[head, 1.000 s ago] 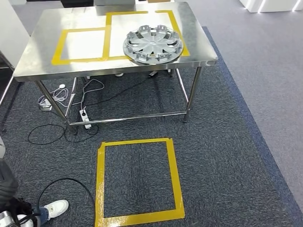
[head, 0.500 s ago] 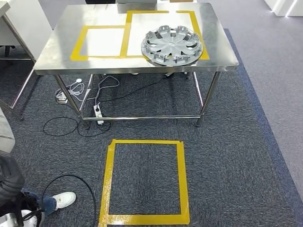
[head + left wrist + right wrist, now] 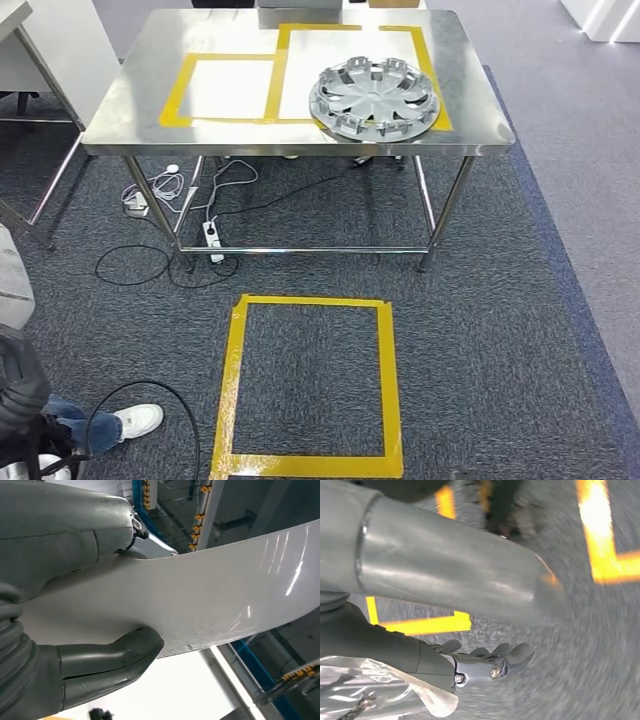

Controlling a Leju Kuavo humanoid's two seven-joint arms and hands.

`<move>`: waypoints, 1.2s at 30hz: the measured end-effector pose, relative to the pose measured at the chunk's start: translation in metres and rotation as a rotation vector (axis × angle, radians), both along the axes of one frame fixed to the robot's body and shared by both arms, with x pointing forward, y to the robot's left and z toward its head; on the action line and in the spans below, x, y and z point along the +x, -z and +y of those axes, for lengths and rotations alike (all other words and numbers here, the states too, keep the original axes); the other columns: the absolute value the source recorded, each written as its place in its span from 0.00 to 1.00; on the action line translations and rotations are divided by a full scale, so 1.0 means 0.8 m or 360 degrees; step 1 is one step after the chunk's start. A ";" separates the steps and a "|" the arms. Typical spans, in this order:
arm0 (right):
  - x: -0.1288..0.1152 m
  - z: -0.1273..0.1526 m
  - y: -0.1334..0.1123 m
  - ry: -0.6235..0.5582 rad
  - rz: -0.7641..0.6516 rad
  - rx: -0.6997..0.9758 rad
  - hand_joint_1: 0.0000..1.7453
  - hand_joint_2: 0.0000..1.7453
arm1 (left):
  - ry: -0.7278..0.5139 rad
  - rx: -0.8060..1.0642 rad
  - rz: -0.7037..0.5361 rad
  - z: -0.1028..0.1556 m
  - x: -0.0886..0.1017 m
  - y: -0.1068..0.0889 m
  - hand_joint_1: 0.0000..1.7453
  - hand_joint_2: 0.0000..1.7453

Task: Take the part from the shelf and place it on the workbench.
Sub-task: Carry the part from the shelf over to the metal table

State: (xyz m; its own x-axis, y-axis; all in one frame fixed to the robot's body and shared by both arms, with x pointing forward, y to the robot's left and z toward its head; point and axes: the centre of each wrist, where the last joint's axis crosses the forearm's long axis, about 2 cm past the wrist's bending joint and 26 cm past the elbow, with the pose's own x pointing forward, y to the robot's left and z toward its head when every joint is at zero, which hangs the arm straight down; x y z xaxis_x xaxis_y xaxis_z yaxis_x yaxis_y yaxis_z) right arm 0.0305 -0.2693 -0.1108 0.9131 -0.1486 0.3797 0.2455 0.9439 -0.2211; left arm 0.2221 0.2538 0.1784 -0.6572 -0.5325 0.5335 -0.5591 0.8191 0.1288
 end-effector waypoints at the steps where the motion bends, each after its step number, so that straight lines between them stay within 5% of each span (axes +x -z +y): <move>1: 0.001 -0.005 0.000 0.0083 -0.0007 -0.0019 0.00 0.00 | 0.0000 0.0001 0.0002 0.001 -0.001 0.000 1.00 1.00; 7: -0.001 -0.023 -0.001 0.0264 0.0009 -0.0086 0.00 0.00 | 0.0002 0.0007 0.0012 0.001 -0.005 0.001 1.00 1.00; 36: -0.003 -0.020 -0.001 0.0204 0.0046 -0.0067 0.00 0.00 | 0.0049 -0.0016 0.0057 0.004 -0.014 0.003 1.00 1.00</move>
